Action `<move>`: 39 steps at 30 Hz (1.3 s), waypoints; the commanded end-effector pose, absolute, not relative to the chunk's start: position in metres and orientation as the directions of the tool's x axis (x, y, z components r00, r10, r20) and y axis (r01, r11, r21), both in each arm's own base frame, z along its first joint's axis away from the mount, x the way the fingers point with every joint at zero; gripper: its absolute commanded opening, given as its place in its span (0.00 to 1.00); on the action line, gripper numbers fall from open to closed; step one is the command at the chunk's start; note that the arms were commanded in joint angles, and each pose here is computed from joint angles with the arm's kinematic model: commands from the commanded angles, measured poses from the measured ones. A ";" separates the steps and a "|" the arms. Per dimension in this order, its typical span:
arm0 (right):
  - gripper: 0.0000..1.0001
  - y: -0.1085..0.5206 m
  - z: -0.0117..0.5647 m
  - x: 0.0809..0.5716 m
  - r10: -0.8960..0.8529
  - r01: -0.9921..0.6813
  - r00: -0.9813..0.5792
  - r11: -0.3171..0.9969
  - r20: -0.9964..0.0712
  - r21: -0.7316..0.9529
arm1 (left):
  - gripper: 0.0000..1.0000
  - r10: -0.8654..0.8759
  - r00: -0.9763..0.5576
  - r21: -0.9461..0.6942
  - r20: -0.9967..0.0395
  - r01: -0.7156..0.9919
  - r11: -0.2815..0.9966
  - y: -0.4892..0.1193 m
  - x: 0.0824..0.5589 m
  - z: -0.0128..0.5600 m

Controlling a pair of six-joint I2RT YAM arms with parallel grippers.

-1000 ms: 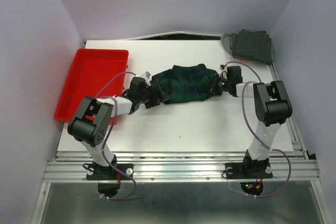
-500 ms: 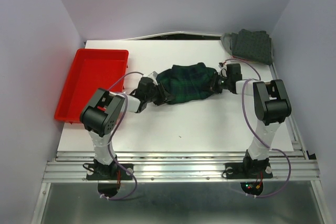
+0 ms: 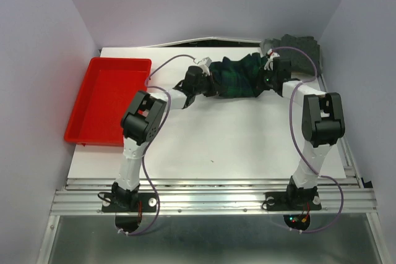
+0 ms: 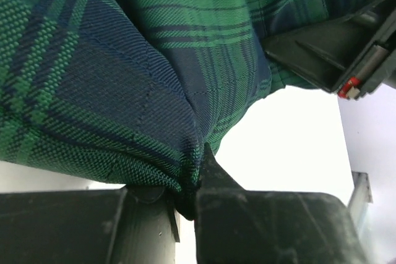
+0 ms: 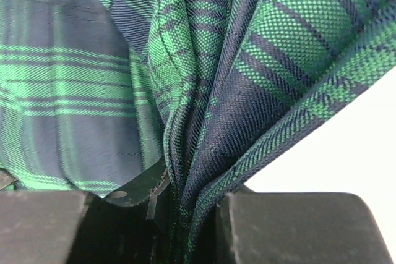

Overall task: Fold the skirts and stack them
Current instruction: Neatly place the folded skirt to the corner

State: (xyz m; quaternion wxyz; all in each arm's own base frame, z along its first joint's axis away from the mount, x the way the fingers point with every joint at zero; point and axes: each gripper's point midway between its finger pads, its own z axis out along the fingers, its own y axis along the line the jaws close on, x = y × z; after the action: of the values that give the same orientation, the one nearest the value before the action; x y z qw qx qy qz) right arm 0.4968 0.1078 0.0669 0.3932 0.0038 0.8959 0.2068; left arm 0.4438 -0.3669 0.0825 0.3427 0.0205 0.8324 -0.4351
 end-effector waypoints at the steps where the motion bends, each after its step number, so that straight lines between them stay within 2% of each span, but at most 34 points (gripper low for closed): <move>1: 0.01 0.062 0.149 0.548 0.099 -0.154 -0.469 0.969 -0.878 0.192 | 0.00 -0.215 -0.690 -0.671 -0.691 0.503 0.544 -0.408 0.478 0.097; 2: 0.01 0.053 0.154 0.554 0.100 -0.144 -0.453 0.972 -0.886 0.183 | 0.00 -0.219 -0.688 -0.676 -0.691 0.510 0.532 -0.415 0.486 0.095; 3: 0.01 0.036 0.164 0.565 0.106 -0.124 -0.421 0.977 -0.901 0.173 | 0.00 -0.258 -0.673 -0.694 -0.693 0.526 0.491 -0.428 0.502 0.117; 4: 0.01 0.028 0.171 0.572 0.105 -0.119 -0.397 0.979 -0.912 0.164 | 0.00 -0.253 -0.704 -0.719 -0.664 0.508 0.474 -0.435 0.506 0.096; 7: 0.01 0.003 0.193 0.592 0.103 -0.103 -0.331 0.984 -0.938 0.145 | 0.00 -0.317 -0.667 -0.734 -0.674 0.556 0.389 -0.459 0.520 0.120; 9: 0.01 -0.008 0.204 0.601 0.101 -0.096 -0.299 0.986 -0.949 0.135 | 0.00 -0.344 -0.596 -0.688 -0.725 0.642 0.338 -0.474 0.524 0.155; 12: 0.01 -0.023 0.236 0.613 0.096 -0.088 -0.228 0.989 -0.969 0.119 | 0.00 -0.349 -0.475 -0.579 -0.808 0.749 0.322 -0.496 0.523 0.192; 15: 0.01 -0.052 0.265 0.623 0.095 -0.033 -0.154 0.994 -0.983 0.101 | 0.00 -0.391 -0.361 -0.496 -0.847 0.800 0.337 -0.508 0.530 0.223; 16: 0.01 -0.061 0.271 0.626 0.094 -0.015 -0.133 0.995 -0.987 0.097 | 0.00 -0.405 -0.354 -0.502 -0.843 0.789 0.355 -0.510 0.538 0.213; 17: 0.01 -0.078 0.278 0.629 0.093 0.022 -0.107 0.996 -0.990 0.091 | 0.00 -0.446 -0.308 -0.477 -0.840 0.811 0.338 -0.513 0.540 0.239; 19: 0.01 -0.096 0.286 0.632 0.091 0.052 -0.069 0.995 -0.993 0.088 | 0.00 -0.480 -0.295 -0.490 -0.826 0.796 0.355 -0.516 0.551 0.224; 20: 0.01 -0.109 0.287 0.634 0.097 0.074 -0.057 0.993 -0.994 0.092 | 0.00 -0.525 -0.263 -0.485 -0.809 0.804 0.345 -0.515 0.553 0.237; 24: 0.01 -0.140 0.289 0.640 0.119 0.148 -0.016 0.982 -0.993 0.115 | 0.00 -0.625 -0.130 -0.471 -0.770 0.777 0.418 -0.505 0.567 0.249; 27: 0.01 -0.163 0.290 0.643 0.144 0.199 0.014 0.969 -0.990 0.144 | 0.21 -0.646 -0.027 -0.427 -0.763 0.772 0.471 -0.510 0.566 0.258; 30: 0.01 -0.185 0.257 0.655 0.185 0.283 0.000 0.943 -0.983 0.177 | 0.42 -0.660 -0.017 -0.458 -0.751 0.733 0.503 -0.509 0.572 0.244; 31: 0.01 -0.194 0.255 0.657 0.192 0.298 0.009 0.936 -0.981 0.186 | 0.62 -0.657 -0.020 -0.461 -0.753 0.730 0.506 -0.509 0.573 0.241; 34: 0.01 -0.207 0.226 0.660 0.214 0.371 -0.012 0.908 -0.977 0.194 | 0.99 -0.629 -0.036 -0.451 -0.777 0.728 0.516 -0.508 0.573 0.233; 39: 0.01 -0.214 0.192 0.658 0.272 0.383 -0.049 0.894 -0.961 0.233 | 0.99 -0.559 -0.079 -0.417 -0.825 0.753 0.509 -0.504 0.567 0.216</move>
State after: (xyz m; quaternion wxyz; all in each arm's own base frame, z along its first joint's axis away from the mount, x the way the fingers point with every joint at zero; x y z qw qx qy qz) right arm 0.6547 -0.1762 0.1373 0.5885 0.1891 0.7860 -0.0128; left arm 0.5716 -0.5200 0.1313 0.6269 0.0671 0.6123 -0.4771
